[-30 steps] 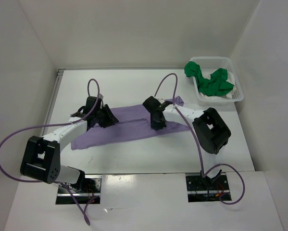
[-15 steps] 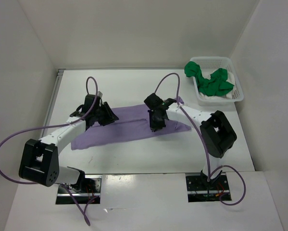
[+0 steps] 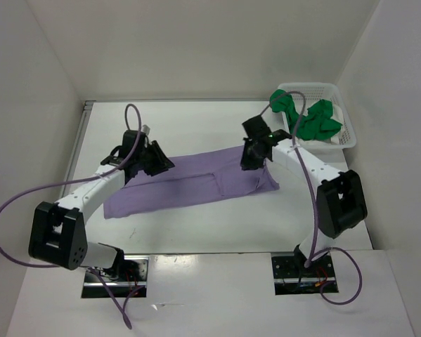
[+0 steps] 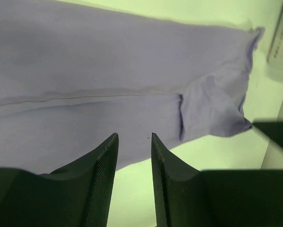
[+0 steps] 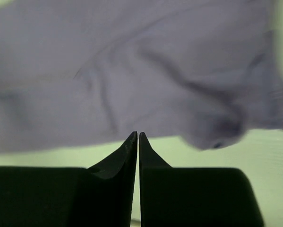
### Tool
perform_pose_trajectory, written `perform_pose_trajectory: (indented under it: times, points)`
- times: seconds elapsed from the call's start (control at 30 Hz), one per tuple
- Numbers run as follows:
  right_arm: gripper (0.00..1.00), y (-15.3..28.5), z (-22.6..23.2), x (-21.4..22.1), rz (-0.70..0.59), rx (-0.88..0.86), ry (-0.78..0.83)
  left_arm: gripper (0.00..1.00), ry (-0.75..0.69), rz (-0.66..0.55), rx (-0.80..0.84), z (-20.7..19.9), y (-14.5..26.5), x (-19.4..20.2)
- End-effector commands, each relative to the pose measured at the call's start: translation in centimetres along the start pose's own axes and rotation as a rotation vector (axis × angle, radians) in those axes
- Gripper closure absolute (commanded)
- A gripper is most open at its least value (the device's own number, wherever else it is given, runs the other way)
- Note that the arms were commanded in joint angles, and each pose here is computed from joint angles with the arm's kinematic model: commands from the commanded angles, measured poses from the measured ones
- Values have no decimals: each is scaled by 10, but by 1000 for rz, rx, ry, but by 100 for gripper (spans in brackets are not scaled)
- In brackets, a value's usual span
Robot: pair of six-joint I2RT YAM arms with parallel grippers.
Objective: Fold and stack the t-shirts
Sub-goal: Fold the other side of the tshirt into a rectangle
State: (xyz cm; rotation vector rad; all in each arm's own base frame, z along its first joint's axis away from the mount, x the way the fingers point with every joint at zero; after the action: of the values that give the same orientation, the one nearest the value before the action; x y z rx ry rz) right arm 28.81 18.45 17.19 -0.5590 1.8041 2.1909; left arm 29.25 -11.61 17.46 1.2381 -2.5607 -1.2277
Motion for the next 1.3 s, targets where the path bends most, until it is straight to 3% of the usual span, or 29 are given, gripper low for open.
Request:
perform_pose_trajectory:
  times: [0.0,0.13,0.23,0.63,0.73,0.87,0.93,1.1,1.27]
  points:
    - [93,0,-44,-30,-98,146,-84,59,-85,47,76,-30,-14,6]
    - [89,-21,-68,-29,-50,216,-102,59,-118,84,103,-50,-32,17]
    - [89,-40,-73,-4,30,228,-111,57,-125,106,121,-61,-49,20]
    - [92,-40,-101,58,171,318,-206,55,-102,156,31,-37,-106,12]
    - [89,-32,-109,50,155,353,-224,55,-81,148,20,-27,-105,1]
    - [83,11,-93,4,-46,254,-240,54,-98,145,22,-20,-89,-1]
    - [82,17,-85,-2,-71,227,-229,54,-106,128,48,-26,-78,-3]
    - [88,-9,-58,14,18,139,-163,54,-108,130,60,-26,-70,0]
    - [93,-31,-61,44,95,134,-179,54,-101,139,32,-18,-71,4]
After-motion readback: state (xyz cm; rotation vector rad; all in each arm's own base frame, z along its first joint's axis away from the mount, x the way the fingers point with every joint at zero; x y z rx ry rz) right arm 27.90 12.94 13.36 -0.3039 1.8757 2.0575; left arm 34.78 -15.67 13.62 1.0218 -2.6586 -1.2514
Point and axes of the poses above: each gripper's point midway between its finger pads, its own y axis back along the fingers, its own z axis along the line the jaws close on, x = y × z, the point moved 7 cm from there along y, back along the fingers, and after that the axes turned 14 degrees about y, right-handed, at the moved point
